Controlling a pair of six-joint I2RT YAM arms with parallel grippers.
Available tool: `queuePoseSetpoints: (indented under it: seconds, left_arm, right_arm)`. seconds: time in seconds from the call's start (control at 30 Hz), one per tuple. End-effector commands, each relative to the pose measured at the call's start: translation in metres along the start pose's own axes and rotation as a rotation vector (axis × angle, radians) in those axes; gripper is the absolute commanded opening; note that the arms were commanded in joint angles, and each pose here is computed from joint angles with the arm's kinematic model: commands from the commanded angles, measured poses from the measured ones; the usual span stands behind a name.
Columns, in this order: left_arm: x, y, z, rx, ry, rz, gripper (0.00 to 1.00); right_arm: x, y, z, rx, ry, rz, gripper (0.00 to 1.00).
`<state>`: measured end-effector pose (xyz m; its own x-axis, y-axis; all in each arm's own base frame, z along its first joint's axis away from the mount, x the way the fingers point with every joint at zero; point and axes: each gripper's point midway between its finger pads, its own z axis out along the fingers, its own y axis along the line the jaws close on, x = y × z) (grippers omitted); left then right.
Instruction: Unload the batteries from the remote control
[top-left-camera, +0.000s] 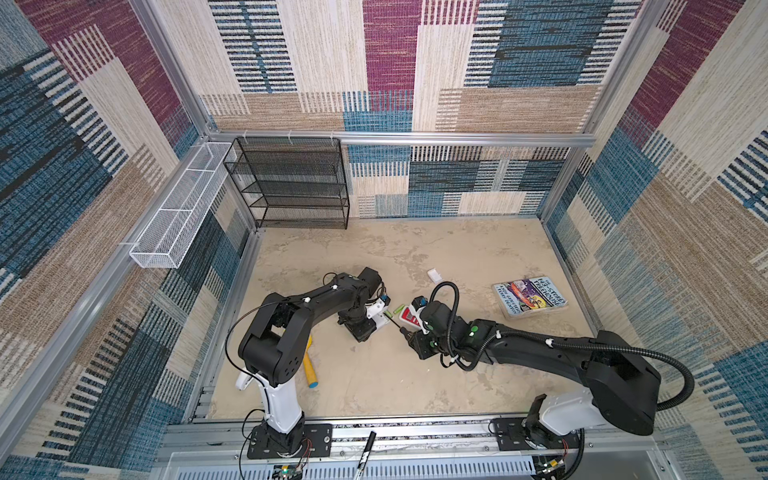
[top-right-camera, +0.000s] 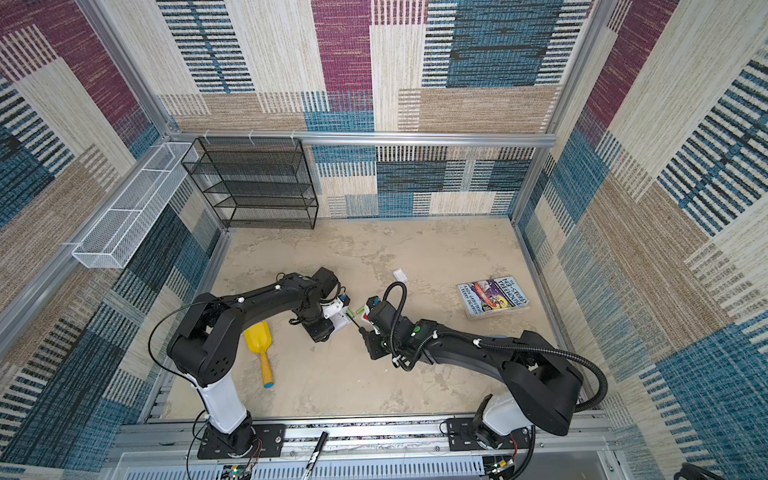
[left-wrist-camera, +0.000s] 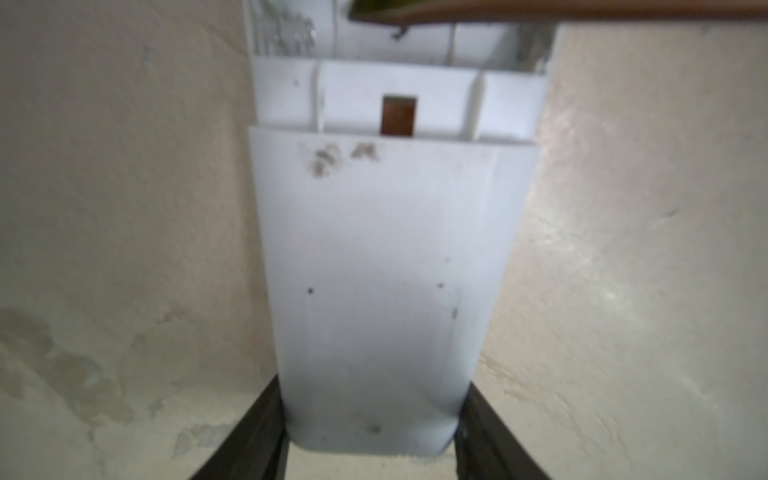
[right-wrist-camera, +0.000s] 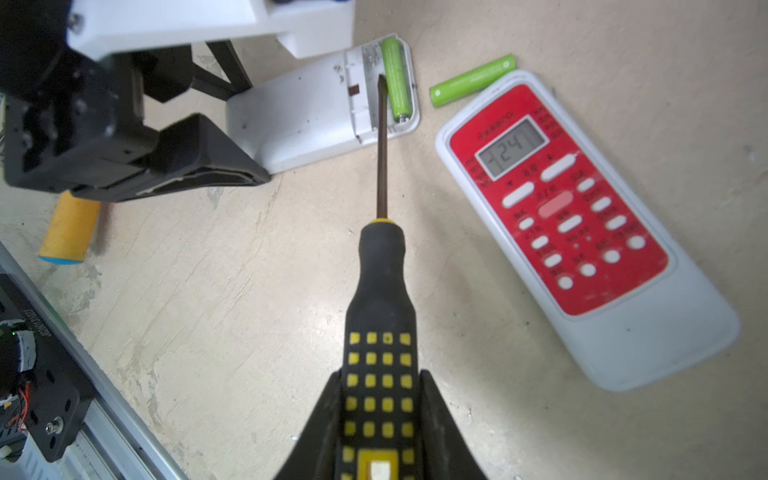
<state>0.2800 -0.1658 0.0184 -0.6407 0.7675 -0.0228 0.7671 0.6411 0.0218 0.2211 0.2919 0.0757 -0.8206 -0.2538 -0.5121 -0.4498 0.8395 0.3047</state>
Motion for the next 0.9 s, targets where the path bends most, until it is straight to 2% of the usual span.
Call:
queuePoseSetpoints:
  seconds: [0.0, 0.33, 0.7, 0.83, 0.87]
  left_arm:
    - [-0.006, -0.012, 0.004, 0.048, -0.014, -0.057, 0.58]
    - [-0.012, -0.03, 0.019, 0.083, 0.023, -0.067, 0.55]
    - [-0.014, -0.038, 0.026, 0.084, 0.043, -0.047, 0.55]
    - [-0.016, -0.037, 0.024, 0.079, 0.029, -0.042, 0.57]
    - [-0.018, -0.036, 0.022, 0.074, 0.017, -0.043, 0.61]
  right_arm:
    - [0.001, -0.02, 0.002, 0.127, -0.001, 0.043, 0.0]
    - [0.01, -0.027, 0.021, 0.208, -0.019, 0.075, 0.0]
    - [0.001, -0.019, 0.025, 0.173, -0.07, 0.056, 0.0]
    - [-0.003, -0.018, 0.015, 0.164, -0.1, 0.042, 0.0]
    - [-0.007, -0.018, 0.012, 0.16, -0.113, 0.035, 0.0]
